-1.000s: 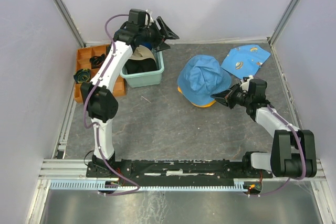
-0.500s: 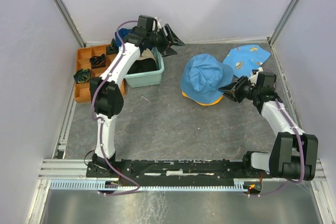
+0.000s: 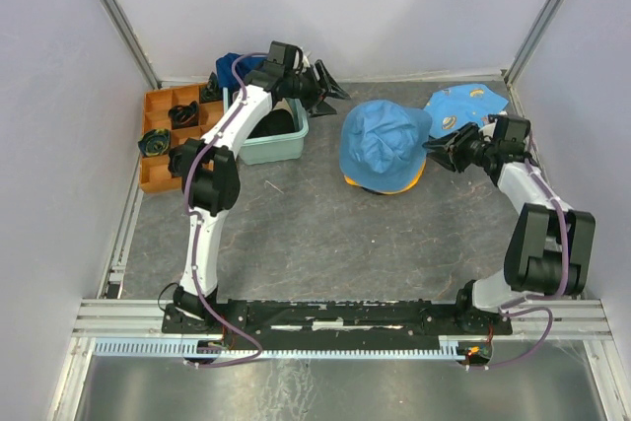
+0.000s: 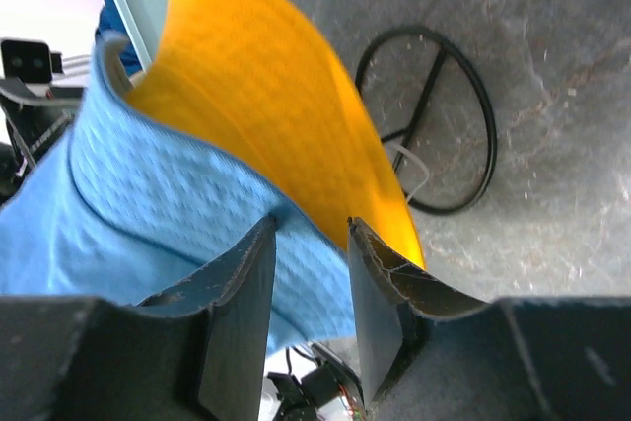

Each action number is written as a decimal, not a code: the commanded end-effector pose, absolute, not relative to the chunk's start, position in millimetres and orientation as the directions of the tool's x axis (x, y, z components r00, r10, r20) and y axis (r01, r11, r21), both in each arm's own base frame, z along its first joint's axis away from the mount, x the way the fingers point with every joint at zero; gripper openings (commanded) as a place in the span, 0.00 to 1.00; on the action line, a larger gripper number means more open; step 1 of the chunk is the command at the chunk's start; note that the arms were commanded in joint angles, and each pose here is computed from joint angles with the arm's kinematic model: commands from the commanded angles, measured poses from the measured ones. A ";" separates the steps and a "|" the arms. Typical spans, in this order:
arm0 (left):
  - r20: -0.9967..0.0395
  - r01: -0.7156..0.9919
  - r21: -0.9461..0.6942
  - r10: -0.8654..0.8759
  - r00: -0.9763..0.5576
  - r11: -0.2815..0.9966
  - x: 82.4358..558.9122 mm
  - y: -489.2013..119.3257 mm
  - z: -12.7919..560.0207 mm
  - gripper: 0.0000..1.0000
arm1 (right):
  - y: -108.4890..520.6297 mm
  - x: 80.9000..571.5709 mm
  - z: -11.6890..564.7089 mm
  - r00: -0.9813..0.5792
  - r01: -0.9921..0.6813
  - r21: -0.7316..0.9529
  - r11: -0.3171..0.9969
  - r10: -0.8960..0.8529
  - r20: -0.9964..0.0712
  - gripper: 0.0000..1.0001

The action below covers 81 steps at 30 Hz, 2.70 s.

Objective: Stack the hats

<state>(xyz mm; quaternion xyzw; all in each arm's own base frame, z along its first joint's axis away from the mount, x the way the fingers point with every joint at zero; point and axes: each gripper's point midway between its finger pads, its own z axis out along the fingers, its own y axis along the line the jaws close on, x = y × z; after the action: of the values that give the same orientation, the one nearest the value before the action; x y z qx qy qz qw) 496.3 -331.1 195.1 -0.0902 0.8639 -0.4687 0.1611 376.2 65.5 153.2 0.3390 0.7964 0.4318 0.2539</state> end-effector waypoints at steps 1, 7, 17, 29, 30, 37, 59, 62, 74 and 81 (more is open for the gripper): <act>-0.280 0.122 -0.859 -0.257 -0.925 0.497 496.1 -339.4 224.9 0.66 | 50.0 419.3 175.7 -0.601 0.251 0.886 0.390 0.780 -0.173 0.44; -0.271 0.118 -0.854 -0.239 -0.932 0.507 491.2 -334.7 212.0 0.65 | 34.3 435.0 183.4 -0.583 0.248 0.891 0.380 0.793 -0.176 0.44; -0.211 0.094 -0.884 -0.213 -0.954 0.458 485.5 -332.8 184.8 0.61 | 23.4 413.0 216.7 -0.561 0.226 0.891 0.393 0.801 -0.211 0.47; -0.167 0.106 -0.936 -0.161 -0.973 0.334 459.3 -348.7 194.7 0.52 | 20.4 397.0 221.3 -0.555 0.251 0.878 0.407 0.804 -0.214 0.48; -0.165 0.105 -0.939 -0.159 -0.973 0.329 456.6 -349.4 195.9 0.50 | 20.7 396.0 220.6 -0.557 0.253 0.878 0.406 0.803 -0.211 0.48; -0.183 0.122 -0.948 -0.191 -0.964 0.293 455.4 -339.0 217.6 0.49 | 21.5 392.0 221.5 -0.557 0.256 0.876 0.410 0.803 -0.213 0.48; -0.140 0.087 -0.957 -0.176 -0.975 0.278 460.1 -339.0 196.9 0.51 | 21.6 389.5 232.8 -0.551 0.247 0.877 0.412 0.804 -0.223 0.49; -0.141 0.089 -0.953 -0.165 -0.976 0.290 458.5 -341.2 194.0 0.51 | 22.0 389.7 233.5 -0.549 0.245 0.880 0.407 0.806 -0.220 0.49; -0.144 0.095 -0.946 -0.138 -0.980 0.310 453.0 -350.0 184.6 0.52 | 23.1 386.0 232.3 -0.549 0.247 0.881 0.404 0.807 -0.216 0.49; -0.167 0.111 -0.938 -0.147 -0.975 0.330 465.0 -343.7 182.6 0.53 | 24.3 382.9 231.4 -0.550 0.248 0.880 0.404 0.807 -0.215 0.49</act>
<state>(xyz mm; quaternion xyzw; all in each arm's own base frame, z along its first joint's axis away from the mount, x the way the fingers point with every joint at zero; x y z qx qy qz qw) 456.6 -345.8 173.6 -0.0368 0.8116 -0.5765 0.0872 385.7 24.8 217.0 0.3546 0.7770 0.4211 0.3054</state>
